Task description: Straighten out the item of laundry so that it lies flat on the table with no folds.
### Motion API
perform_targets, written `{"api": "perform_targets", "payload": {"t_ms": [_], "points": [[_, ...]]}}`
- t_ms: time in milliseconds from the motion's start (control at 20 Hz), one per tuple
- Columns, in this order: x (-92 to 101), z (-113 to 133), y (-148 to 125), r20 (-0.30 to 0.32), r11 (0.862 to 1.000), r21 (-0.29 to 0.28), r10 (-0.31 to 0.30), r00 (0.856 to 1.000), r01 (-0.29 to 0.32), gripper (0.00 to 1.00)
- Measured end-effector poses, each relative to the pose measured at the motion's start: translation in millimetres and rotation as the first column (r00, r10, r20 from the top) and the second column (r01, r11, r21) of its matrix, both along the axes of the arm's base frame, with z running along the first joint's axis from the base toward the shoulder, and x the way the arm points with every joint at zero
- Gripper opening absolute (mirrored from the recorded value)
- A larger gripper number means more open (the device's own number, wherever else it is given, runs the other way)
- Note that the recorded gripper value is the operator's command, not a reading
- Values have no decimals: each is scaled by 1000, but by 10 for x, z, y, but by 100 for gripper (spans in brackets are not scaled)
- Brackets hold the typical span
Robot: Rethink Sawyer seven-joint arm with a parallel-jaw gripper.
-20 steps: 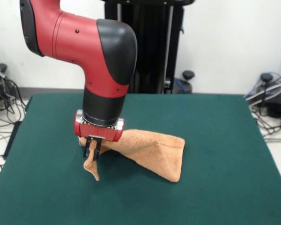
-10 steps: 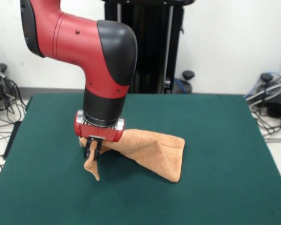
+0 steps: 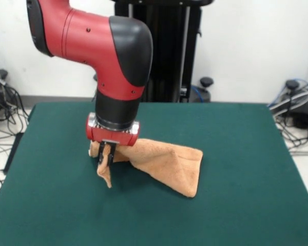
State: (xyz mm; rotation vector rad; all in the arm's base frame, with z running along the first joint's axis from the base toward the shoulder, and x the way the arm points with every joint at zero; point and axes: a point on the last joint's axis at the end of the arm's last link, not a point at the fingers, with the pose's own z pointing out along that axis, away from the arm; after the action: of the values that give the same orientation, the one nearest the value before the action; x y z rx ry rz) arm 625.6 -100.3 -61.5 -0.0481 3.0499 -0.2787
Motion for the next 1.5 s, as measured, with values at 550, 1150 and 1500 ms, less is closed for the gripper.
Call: {"api": "perform_targets", "payload": {"t_ms": [550, 1150, 1500], "points": [[-522, 173, 111, -77, 1000, 23, -6, 997, 7, 0], [-732, 368, 257, -101, 1000, 29, 2, 995, 1, 0], [-785, 913, 531, -132, 1000, 20, 21, 991, -18, 0]]}}
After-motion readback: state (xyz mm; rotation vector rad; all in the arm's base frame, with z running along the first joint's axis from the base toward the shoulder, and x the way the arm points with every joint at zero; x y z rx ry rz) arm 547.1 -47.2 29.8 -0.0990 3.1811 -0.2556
